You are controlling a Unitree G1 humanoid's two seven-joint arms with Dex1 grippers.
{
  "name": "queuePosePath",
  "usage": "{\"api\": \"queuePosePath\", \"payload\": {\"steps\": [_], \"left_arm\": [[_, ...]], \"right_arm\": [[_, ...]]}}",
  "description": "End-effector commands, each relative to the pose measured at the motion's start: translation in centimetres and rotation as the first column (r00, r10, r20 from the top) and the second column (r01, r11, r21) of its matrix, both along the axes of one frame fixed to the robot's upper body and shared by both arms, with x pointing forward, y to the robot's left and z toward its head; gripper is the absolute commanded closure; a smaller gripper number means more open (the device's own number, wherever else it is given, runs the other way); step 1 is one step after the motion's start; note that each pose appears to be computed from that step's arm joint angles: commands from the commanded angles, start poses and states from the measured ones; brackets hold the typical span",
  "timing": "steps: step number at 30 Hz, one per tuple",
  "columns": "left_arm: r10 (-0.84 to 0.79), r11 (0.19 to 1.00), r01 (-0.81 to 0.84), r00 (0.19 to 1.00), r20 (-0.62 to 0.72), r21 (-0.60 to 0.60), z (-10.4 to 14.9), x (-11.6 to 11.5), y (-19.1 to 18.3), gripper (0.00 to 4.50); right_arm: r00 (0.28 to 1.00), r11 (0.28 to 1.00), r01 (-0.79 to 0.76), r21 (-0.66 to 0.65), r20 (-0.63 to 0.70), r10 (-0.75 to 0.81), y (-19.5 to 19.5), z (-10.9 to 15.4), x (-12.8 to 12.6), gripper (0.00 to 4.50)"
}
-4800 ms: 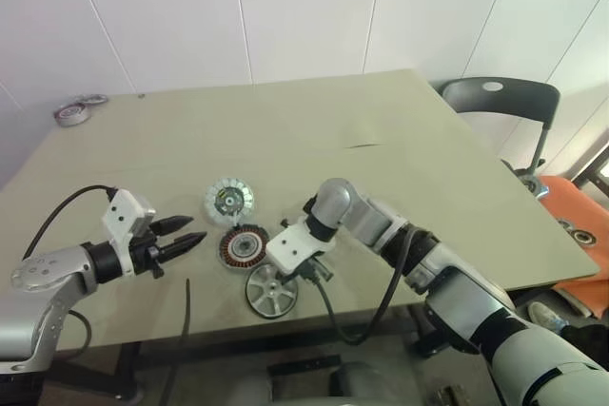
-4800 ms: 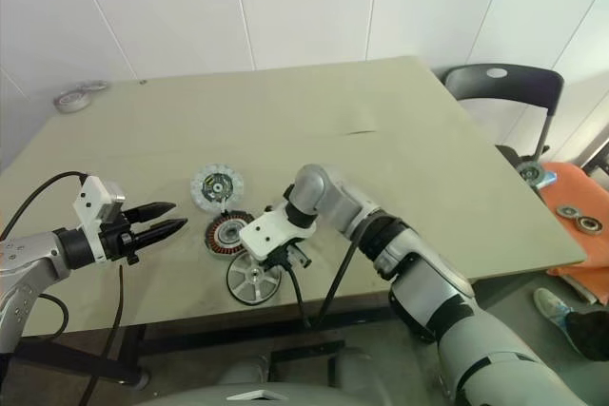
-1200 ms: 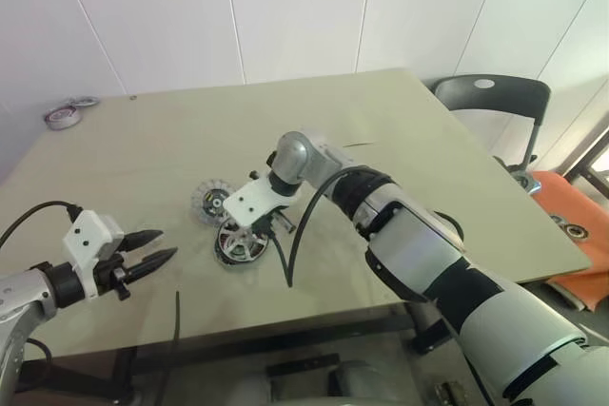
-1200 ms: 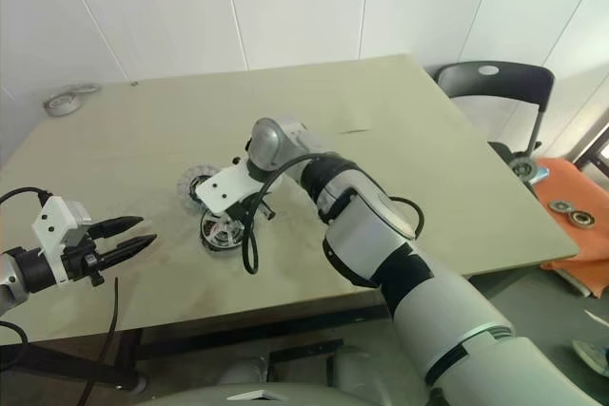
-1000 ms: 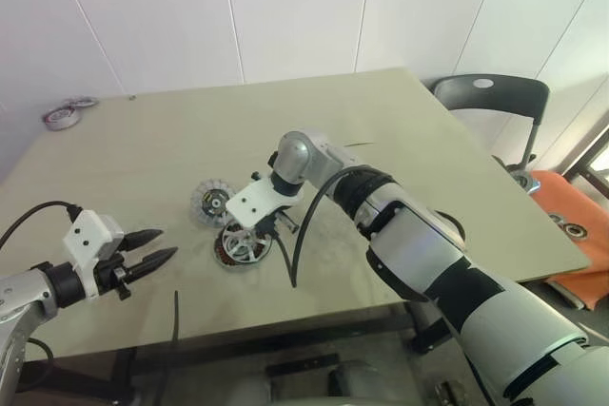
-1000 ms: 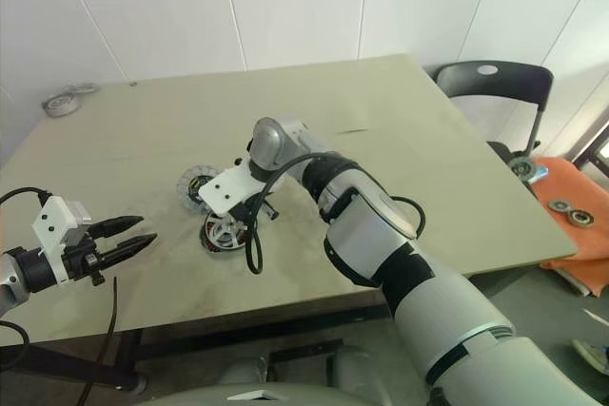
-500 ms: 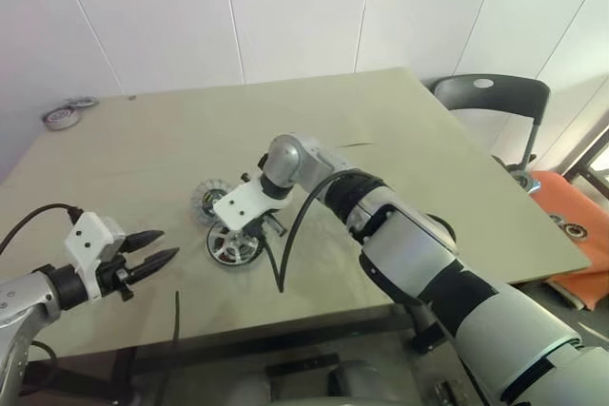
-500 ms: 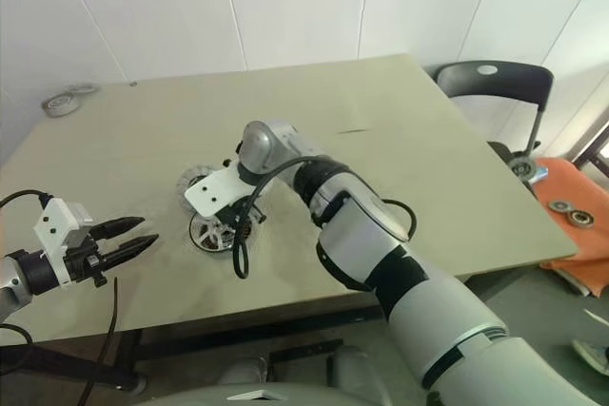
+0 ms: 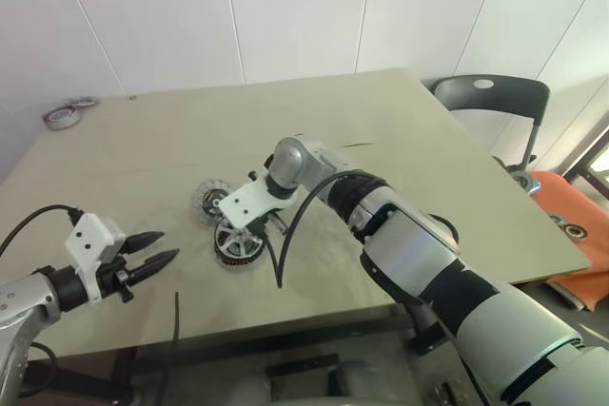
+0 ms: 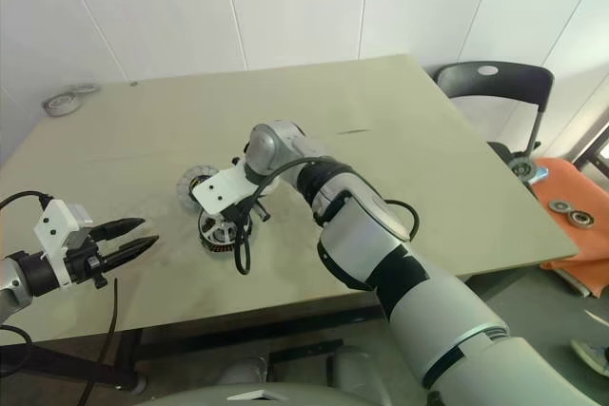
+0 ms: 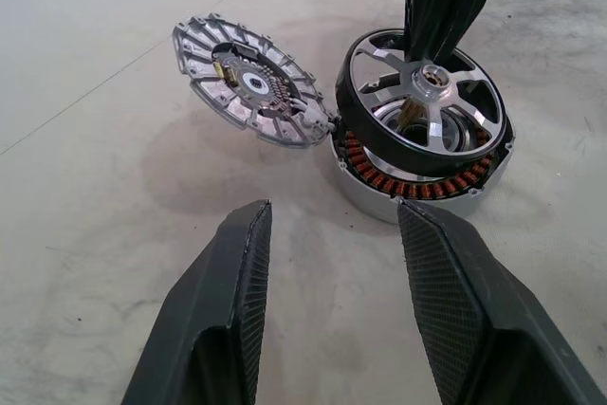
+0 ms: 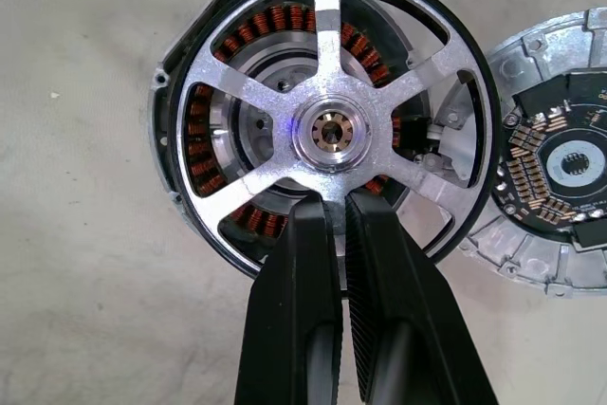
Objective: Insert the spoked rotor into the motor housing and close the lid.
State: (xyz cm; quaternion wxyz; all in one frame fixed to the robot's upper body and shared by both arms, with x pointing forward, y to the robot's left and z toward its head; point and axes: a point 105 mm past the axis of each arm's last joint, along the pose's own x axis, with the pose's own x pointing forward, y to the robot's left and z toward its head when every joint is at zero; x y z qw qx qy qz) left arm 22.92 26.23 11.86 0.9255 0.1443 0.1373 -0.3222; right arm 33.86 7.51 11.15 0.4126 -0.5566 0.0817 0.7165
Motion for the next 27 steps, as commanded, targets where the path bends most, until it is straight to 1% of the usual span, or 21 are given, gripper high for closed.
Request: {"api": "queuePosePath", "payload": {"steps": [1,3,8,19,24,27], "left_arm": [[-0.012,1.000,0.012,0.999,0.037,0.001,1.0,0.3,-0.3,2.24],[-0.011,1.000,0.011,0.999,0.038,0.000,1.0,0.3,-0.3,2.24],[-0.008,1.000,0.008,0.999,0.042,-0.003,1.0,0.4,-0.3,2.24],[0.005,1.000,-0.005,0.999,0.045,-0.010,0.8,0.2,-0.3,2.24],[0.010,1.000,-0.009,0.999,0.043,-0.013,0.8,0.1,-0.4,2.24],[0.010,1.000,-0.010,0.999,0.043,-0.014,0.8,0.1,-0.4,2.24]], "right_arm": [[0.998,0.998,-0.056,-0.007,-0.002,0.056,-0.1,0.7,-0.4,4.49],[0.997,0.997,-0.070,-0.018,-0.013,0.070,-0.2,0.6,-0.6,4.49],[0.995,0.996,-0.092,0.002,-0.039,0.092,0.5,0.9,-1.2,4.49],[0.998,0.995,-0.060,0.078,-0.001,0.060,2.1,0.9,-1.2,4.49],[1.000,0.996,-0.021,0.085,-0.008,0.021,2.3,0.6,-1.0,3.00],[0.999,0.998,-0.041,0.051,-0.025,0.042,1.7,0.5,-1.2,3.00]]}}
